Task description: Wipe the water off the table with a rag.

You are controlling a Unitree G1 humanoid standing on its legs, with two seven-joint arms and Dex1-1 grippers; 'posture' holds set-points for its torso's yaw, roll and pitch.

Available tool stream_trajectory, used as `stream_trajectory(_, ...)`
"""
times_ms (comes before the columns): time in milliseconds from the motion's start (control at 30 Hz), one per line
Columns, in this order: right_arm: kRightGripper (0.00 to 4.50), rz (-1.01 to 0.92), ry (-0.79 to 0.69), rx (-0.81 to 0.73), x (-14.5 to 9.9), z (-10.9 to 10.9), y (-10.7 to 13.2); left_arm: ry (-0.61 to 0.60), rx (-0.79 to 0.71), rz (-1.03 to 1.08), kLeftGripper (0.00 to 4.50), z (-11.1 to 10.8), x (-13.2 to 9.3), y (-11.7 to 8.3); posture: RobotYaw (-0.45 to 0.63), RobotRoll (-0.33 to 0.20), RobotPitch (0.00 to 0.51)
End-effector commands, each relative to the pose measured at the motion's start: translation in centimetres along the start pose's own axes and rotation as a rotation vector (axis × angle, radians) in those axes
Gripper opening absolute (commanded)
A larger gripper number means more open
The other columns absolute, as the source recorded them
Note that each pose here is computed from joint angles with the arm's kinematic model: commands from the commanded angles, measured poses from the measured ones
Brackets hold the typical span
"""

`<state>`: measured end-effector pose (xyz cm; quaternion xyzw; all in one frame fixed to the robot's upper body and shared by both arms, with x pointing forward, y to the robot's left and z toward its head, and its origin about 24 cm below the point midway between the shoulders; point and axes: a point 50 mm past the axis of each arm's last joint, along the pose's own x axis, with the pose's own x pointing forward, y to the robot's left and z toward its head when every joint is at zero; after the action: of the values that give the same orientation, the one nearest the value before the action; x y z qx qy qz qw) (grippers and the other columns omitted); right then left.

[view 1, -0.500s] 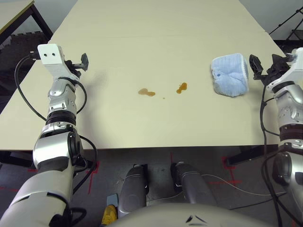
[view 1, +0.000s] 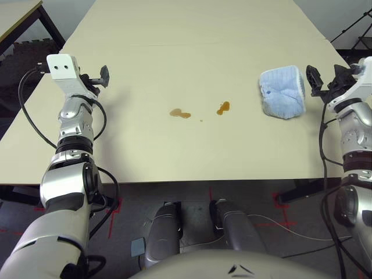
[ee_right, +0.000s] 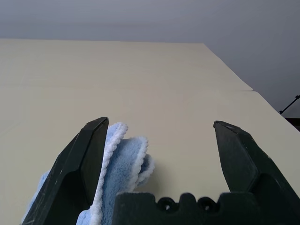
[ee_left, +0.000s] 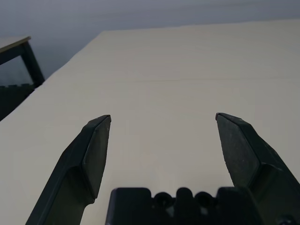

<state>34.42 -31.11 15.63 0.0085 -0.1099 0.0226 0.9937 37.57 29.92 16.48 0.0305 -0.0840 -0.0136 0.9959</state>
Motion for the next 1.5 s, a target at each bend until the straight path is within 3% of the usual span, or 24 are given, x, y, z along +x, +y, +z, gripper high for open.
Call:
stream_trajectory(33, 4.48, -0.019, -0.017, -0.013, -0.3, 0.6, -0.6, -0.024, -0.017, -0.258, 4.5, 1.7, 0.7, -1.9, -0.21, 0.0, 0.14)
stream_trajectory(267, 4.48, -0.033, -0.023, -0.031, -0.7, 1.1, -1.3, 0.05, -0.027, -0.734, 4.5, 1.9, -0.6, -4.2, -0.23, 0.0, 0.131)
stream_trajectory(467, 4.48, -0.046, -0.025, -0.038, -1.0, 1.3, -1.7, 0.13, -0.061, -0.976, 4.5, 0.7, -2.4, -5.2, -0.24, 0.0, 0.121)
stream_trajectory(667, 4.48, -0.05, -0.014, -0.036, -1.0, 1.9, -2.2, 0.211, -0.028, -1.017, 4.5, -1.1, -3.8, -5.0, -0.24, 0.0, 0.12)
stream_trajectory(833, 4.48, -0.011, 0.034, 0.014, -0.7, 2.5, -2.2, 0.21, -0.014, -1.001, 4.5, -1.2, -4.2, -4.6, -0.24, 0.0, 0.124)
stream_trajectory(1033, 4.48, 0.162, 0.199, 0.122, 0.5, 3.8, -0.4, 0.218, 0.007, -1.006, 4.5, -1.1, -4.4, -4.4, -0.23, 0.0, 0.134)
stream_trajectory(1233, 4.48, 0.261, 0.438, 0.166, 1.0, 2.5, 1.5, 0.21, 0.013, -1.0, 4.5, -1.2, -4.2, -4.9, -0.24, 0.0, 0.137)
stream_trajectory(1500, 4.48, 0.225, 0.551, 0.137, 2.1, 0.4, 1.9, 0.201, 0.012, -0.99, 4.5, -1.2, -4.2, -5.1, -0.22, 0.0, 0.135)
